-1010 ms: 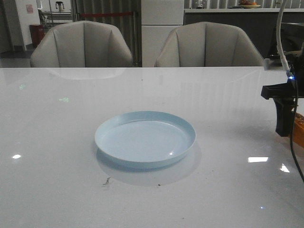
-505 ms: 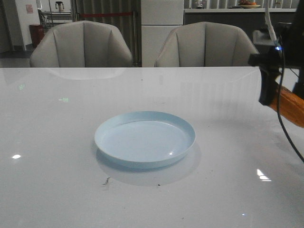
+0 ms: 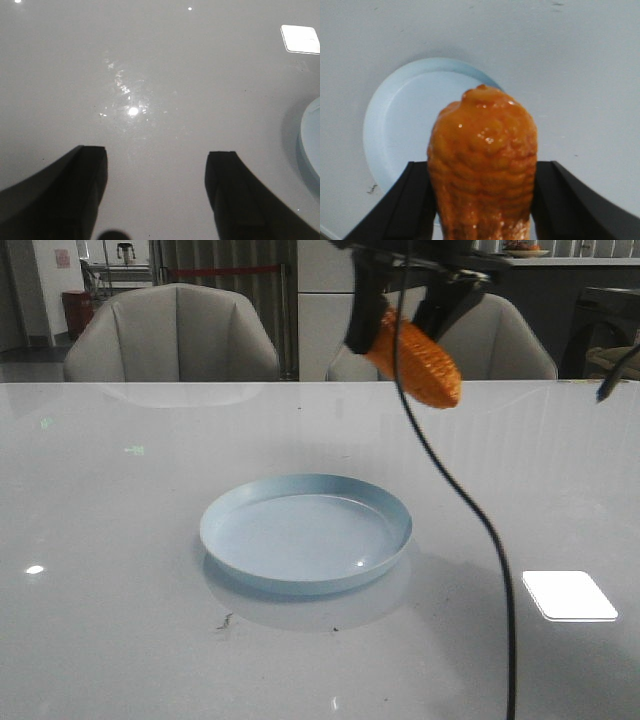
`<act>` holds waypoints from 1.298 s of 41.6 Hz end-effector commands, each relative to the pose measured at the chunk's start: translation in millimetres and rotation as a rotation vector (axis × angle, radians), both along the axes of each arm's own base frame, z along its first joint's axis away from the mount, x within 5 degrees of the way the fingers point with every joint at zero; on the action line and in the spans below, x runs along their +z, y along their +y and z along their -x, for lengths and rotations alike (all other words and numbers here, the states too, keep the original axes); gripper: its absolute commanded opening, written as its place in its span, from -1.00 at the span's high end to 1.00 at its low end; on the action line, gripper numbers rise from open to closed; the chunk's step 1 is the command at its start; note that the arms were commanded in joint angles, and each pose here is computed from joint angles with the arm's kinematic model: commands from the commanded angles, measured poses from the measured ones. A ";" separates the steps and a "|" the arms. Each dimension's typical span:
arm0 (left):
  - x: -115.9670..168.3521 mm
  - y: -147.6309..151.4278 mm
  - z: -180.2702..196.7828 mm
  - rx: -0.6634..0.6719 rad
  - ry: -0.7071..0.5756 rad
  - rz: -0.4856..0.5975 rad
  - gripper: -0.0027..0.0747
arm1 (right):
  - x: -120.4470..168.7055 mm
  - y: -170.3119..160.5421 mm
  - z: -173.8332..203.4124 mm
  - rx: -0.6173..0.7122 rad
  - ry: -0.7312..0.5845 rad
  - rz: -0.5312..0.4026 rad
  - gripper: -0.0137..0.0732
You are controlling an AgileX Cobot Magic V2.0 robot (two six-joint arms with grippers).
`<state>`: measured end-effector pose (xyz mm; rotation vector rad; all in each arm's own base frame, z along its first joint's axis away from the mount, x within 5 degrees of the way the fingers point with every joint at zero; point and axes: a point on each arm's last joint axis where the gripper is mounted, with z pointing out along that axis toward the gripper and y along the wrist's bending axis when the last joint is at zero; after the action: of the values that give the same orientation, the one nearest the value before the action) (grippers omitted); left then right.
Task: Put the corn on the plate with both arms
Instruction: 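Lift the corn with the right gripper and carry it over the plate, then lower the corn onto the plate and open the right gripper, then raise the right gripper away from the plate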
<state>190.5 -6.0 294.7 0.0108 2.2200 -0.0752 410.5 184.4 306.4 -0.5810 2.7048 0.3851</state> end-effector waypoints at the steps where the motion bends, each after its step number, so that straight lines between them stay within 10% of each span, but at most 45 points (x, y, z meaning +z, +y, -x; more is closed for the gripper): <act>1: 16.5 0.5 -2.4 0.018 -0.106 0.021 -0.33 | 21.1 20.8 11.4 0.058 -0.071 -0.043 0.53; 18: 14.0 0.2 -0.8 0.014 -0.074 0.022 -0.33 | -43.5 61.9 3.6 0.111 0.070 -0.051 0.48; 34: 13.3 0.1 -0.4 0.013 -0.065 0.022 -0.33 | -49.8 64.6 -3.7 0.096 0.027 -0.064 -0.61; 54: 13.3 0.1 -0.3 0.013 -0.064 0.022 -0.33 | -23.5 58.3 -3.4 0.130 0.000 0.012 -0.60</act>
<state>188.4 -6.3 292.2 0.0140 2.2562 -0.0791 418.3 247.4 222.2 -0.7499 2.8240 0.3987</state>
